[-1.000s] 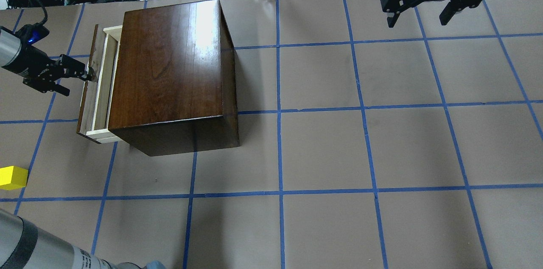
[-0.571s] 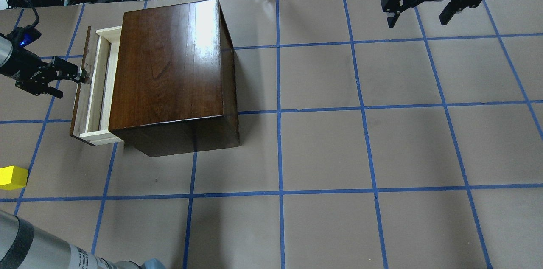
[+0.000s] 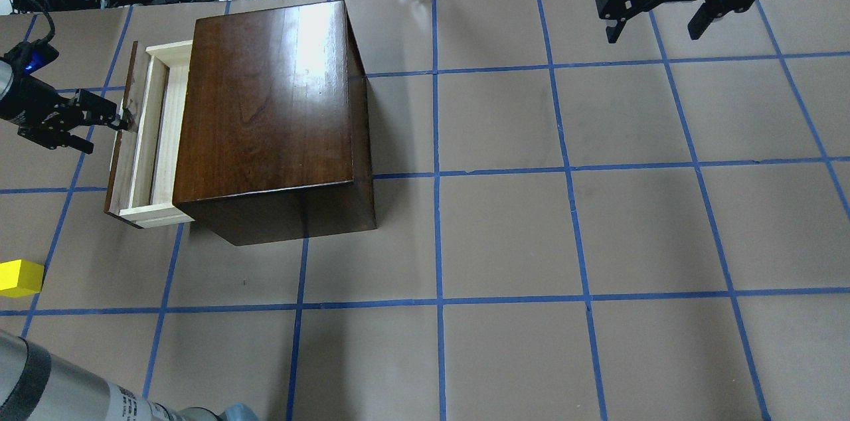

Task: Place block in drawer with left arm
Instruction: 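Pull the drawer out of the cabinet with the left gripper, then release the handle and move the left gripper toward the yellow block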

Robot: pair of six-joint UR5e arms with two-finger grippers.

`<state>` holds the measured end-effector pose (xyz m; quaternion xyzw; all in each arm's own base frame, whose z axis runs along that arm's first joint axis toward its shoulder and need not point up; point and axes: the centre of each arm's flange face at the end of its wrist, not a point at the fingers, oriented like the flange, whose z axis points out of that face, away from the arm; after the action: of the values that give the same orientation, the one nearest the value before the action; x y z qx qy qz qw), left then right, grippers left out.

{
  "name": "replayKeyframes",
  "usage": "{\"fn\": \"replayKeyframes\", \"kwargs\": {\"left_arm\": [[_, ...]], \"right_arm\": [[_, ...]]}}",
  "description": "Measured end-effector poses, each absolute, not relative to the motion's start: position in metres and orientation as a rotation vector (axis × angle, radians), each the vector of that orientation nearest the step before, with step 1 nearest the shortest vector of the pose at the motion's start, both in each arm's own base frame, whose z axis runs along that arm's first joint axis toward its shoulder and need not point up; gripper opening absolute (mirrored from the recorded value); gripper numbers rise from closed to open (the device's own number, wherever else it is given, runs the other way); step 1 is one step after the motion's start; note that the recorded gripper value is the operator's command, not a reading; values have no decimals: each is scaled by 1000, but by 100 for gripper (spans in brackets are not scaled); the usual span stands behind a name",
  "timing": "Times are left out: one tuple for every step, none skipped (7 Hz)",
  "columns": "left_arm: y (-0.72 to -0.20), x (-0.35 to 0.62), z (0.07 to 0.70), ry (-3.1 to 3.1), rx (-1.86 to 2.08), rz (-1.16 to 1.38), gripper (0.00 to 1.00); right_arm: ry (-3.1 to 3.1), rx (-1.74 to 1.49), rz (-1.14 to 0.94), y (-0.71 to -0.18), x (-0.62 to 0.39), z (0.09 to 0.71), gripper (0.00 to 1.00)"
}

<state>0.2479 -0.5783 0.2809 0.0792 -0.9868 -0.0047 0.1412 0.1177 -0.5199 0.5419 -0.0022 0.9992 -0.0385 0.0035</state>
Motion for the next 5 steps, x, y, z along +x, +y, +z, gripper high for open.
{"fn": "replayKeyframes", "kwargs": {"left_arm": [[-579, 251, 282, -2865, 223, -20, 100], [-580, 253, 284, -2872, 221, -22, 100], [-580, 254, 285, -2874, 221, -24, 100], [-580, 254, 288, -2874, 222, -24, 100], [-580, 254, 293, -2877, 223, -19, 100]], "right_arm": [[3132, -7, -121, -520, 118, 542, 100], [3131, -7, -121, -520, 118, 542, 100], [3131, -7, -120, -520, 118, 542, 100], [3132, -7, -120, -520, 118, 542, 100], [3131, -7, -120, -520, 118, 542, 100]]}}
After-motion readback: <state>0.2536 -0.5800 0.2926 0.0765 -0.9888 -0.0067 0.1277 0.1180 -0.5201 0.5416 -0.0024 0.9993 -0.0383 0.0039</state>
